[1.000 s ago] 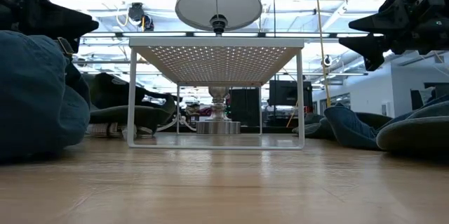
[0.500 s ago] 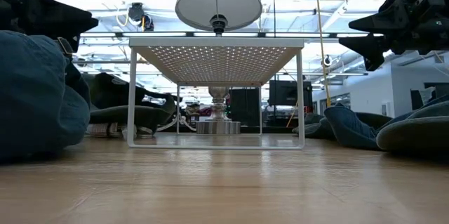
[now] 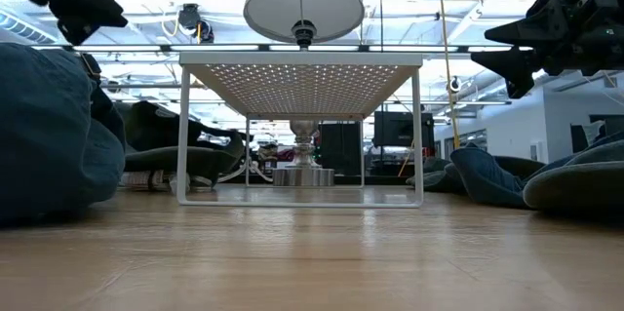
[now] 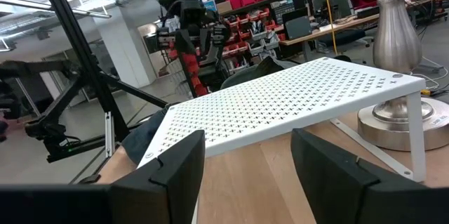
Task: Pick & Place hat
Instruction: Put the top left gray cap on the shelf
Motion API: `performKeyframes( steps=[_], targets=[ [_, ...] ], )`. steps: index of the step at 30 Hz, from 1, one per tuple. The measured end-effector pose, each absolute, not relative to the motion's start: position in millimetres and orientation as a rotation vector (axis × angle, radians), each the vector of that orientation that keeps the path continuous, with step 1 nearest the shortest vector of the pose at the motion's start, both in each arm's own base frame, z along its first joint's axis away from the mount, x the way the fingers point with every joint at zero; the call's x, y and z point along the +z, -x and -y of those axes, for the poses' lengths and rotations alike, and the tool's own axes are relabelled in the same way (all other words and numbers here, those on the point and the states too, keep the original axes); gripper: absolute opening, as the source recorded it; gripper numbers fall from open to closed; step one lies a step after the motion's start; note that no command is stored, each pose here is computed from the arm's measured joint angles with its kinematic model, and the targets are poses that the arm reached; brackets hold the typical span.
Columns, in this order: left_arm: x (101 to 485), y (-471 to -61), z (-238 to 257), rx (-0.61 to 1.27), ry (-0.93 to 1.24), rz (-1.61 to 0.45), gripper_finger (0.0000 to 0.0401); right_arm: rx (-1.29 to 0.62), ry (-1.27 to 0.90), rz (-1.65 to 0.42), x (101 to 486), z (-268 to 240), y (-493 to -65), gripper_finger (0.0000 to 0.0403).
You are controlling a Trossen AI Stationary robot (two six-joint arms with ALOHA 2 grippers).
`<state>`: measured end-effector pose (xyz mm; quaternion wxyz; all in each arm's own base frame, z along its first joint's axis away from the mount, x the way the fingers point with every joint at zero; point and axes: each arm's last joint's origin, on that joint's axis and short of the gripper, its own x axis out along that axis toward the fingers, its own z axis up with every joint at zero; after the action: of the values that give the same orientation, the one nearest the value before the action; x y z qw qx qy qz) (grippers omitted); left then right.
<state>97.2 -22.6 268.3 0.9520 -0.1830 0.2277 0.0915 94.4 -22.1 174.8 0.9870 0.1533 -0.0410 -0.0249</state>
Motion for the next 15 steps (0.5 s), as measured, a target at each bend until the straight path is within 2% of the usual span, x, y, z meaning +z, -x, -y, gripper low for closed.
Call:
performKeyframes(
  steps=[15],
  targets=[
    [325.2,-154.7,40.8,0.367,0.932,-0.747,0.0088,-0.050,-0.308,0.082,174.8,22.1,-94.4,0.0208]
  ],
)
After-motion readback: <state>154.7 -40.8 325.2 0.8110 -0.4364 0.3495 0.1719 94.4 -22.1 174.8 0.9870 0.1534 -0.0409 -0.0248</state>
